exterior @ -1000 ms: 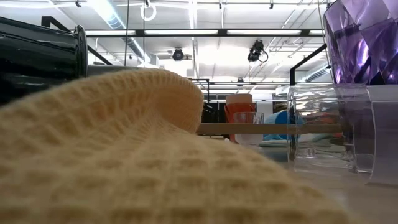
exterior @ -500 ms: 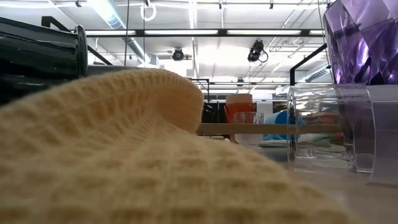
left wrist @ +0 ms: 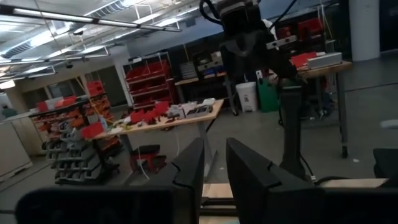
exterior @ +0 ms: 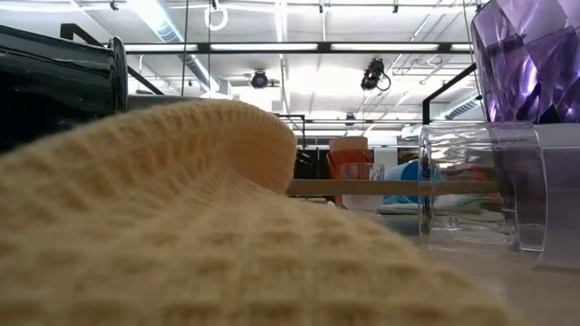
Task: Stack small to large cups/mugs on shelf
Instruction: Put the top orange cup on the shelf
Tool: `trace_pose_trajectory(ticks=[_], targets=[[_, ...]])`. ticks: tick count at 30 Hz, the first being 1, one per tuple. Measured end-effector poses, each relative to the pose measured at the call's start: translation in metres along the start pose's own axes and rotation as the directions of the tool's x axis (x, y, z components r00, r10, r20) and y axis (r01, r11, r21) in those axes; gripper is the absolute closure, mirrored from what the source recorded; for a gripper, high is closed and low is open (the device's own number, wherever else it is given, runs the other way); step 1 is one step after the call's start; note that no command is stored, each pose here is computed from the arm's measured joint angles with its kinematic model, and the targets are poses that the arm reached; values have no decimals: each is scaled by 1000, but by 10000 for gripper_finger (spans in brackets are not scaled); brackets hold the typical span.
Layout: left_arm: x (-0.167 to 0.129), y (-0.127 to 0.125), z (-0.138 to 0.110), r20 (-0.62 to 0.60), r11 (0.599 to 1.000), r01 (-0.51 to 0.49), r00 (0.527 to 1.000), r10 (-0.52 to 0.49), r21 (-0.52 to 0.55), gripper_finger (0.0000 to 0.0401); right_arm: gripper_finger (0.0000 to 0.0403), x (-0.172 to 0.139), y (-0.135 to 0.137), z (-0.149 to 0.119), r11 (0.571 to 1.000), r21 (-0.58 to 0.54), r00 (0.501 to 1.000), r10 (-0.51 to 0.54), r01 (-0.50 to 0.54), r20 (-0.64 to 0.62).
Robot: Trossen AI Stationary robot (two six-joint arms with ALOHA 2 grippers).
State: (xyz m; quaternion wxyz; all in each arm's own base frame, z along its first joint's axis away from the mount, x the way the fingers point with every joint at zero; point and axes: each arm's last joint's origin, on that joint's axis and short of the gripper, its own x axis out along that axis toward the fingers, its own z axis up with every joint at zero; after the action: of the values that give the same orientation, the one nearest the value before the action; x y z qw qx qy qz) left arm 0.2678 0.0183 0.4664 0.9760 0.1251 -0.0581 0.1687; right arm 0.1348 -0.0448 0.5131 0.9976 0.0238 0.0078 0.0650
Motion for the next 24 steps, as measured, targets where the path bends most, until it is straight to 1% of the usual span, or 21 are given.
trace_pose_trajectory(ticks=[4,8,12,14,18,21,24], targets=[[12,-2,4,7,1000,-4,1000,4,-1,322,359,-5,3,1,999,-39,1000,7,-7,3],[18,-5,4,7,1000,-2,1000,2,-4,328,356,-7,5,4,997,-79,999,9,-6,38],[17,-9,5,10,1000,13,1000,-13,-6,333,362,-7,5,6,1000,-6,998,10,-10,55],[17,-10,6,12,1000,18,1000,-18,-7,334,364,-6,4,7,1000,1,998,6,-7,60],[17,-11,6,13,1000,22,1000,-22,-8,333,367,-6,3,7,999,12,997,-34,34,63],[17,-11,6,12,1000,20,1000,-20,-8,330,365,-6,3,7,997,64,997,-35,31,62],[17,-11,6,12,1000,20,1000,-20,-8,328,364,-4,2,6,995,92,998,-35,30,56]])
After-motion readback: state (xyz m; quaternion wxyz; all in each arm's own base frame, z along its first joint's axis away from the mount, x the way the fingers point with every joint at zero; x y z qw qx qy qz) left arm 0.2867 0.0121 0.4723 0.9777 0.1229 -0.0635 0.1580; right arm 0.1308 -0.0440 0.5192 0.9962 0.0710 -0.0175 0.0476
